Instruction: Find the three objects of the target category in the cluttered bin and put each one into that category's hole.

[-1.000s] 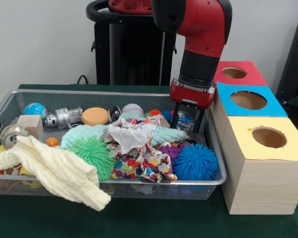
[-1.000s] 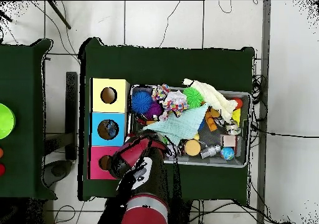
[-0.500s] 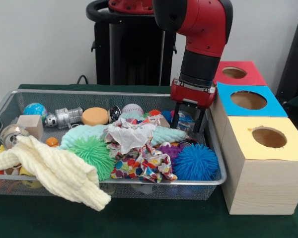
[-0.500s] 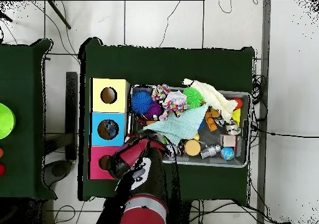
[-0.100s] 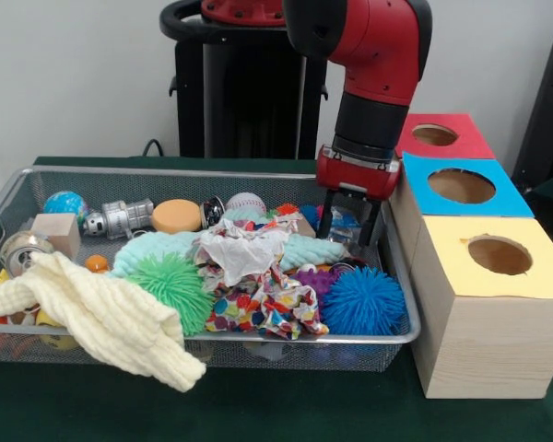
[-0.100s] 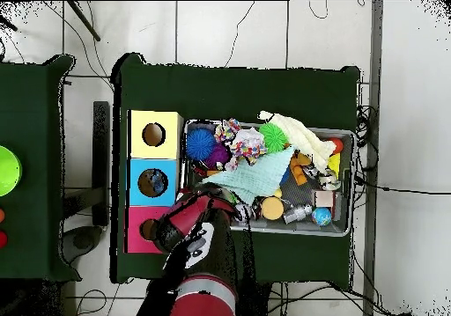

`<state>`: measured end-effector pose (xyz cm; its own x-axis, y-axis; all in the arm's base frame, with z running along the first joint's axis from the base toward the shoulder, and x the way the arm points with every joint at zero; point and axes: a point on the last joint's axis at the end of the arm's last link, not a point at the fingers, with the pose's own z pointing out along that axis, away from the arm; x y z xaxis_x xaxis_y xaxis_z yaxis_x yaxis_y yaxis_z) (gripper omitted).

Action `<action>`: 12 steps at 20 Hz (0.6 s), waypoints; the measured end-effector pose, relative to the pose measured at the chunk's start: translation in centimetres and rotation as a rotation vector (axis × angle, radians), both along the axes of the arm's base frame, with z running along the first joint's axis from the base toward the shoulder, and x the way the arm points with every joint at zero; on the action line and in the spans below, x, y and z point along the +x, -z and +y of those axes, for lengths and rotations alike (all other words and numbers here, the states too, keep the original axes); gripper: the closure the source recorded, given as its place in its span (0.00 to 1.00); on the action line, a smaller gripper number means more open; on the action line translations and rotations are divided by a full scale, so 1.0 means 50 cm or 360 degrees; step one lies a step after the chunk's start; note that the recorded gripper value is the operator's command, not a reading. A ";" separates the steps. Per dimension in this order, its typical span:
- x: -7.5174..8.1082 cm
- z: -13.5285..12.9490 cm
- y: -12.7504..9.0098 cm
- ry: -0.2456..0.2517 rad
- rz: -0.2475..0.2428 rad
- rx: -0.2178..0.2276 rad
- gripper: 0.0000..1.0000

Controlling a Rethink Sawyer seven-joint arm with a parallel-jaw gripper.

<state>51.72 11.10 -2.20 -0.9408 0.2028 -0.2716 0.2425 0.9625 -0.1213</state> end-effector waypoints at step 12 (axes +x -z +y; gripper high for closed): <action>-0.022 -0.002 0.026 -0.0036 -0.0017 0.0011 0.00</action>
<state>50.64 11.00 -3.49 -0.9422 0.1835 -0.2803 0.2220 0.9686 -0.1119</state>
